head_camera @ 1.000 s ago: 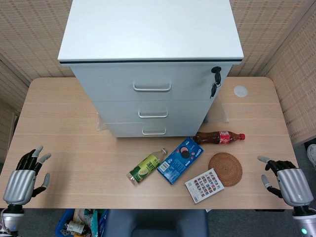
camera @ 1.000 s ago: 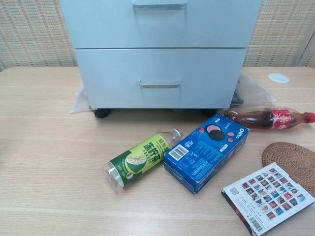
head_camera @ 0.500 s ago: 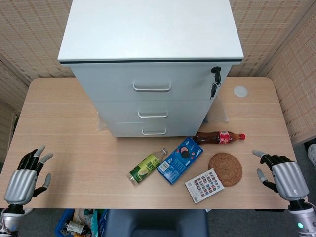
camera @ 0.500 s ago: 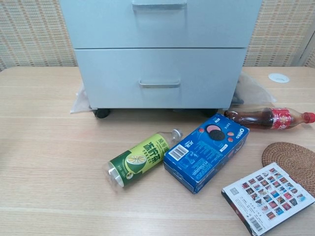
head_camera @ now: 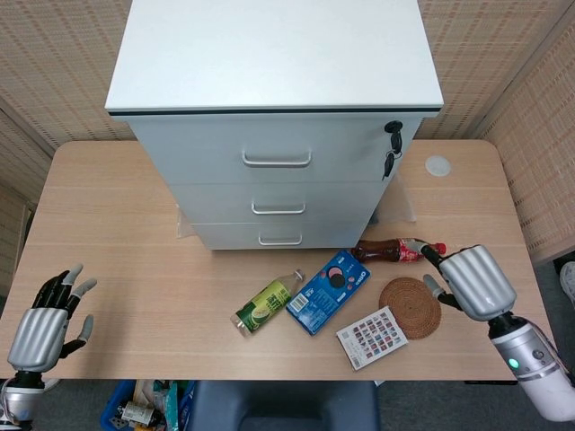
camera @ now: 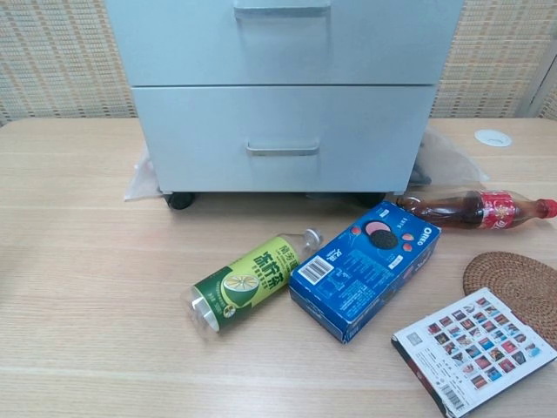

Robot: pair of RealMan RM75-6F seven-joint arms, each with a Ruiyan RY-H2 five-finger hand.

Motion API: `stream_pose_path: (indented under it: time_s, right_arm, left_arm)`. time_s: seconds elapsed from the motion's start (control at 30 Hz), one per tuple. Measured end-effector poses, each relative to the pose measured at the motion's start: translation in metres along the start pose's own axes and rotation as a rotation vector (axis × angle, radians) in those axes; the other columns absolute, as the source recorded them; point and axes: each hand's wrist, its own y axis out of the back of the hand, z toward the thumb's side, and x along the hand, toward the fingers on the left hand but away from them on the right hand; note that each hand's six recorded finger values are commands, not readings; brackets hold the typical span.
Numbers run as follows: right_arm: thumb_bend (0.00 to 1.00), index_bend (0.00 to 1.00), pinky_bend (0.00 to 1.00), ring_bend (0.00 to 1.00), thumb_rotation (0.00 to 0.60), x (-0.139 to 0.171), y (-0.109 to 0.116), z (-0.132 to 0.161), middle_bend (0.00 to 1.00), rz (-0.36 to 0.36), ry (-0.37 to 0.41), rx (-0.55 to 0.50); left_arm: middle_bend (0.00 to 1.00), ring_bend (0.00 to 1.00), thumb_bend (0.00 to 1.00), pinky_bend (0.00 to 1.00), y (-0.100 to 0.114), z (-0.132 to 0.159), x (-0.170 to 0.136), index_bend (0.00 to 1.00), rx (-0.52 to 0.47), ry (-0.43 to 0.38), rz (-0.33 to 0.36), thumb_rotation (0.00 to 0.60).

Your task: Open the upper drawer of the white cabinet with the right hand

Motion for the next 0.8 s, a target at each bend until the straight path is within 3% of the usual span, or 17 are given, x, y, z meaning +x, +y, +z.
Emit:
stream_pose_path:
  time_s: [0.13, 0.33, 0.8]
  right_arm:
    - [0.49, 0.27, 0.87, 0.92, 0.6, -0.03, 0.009, 0.02, 0.89, 0.03, 0.064, 0.037]
    - [0.5, 0.25, 0.87, 0.92, 0.6, -0.064, 0.018, 0.049, 0.89, 0.02, 0.126, 0.054]
    - [0.5, 0.24, 0.87, 0.92, 0.6, -0.109, 0.028, 0.101, 0.89, -0.046, 0.214, 0.053]
  left_arm:
    - [0.04, 0.05, 0.47, 0.09, 0.0, 0.0, 0.0, 0.18, -0.002, -0.001, 0.002, 0.6]
    - [0.04, 0.05, 0.47, 0.09, 0.001, -0.002, -0.002, 0.18, -0.002, 0.004, 0.003, 0.6]
    - [0.04, 0.05, 0.47, 0.09, -0.001, -0.004, -0.004, 0.18, -0.011, 0.011, 0.003, 0.6]
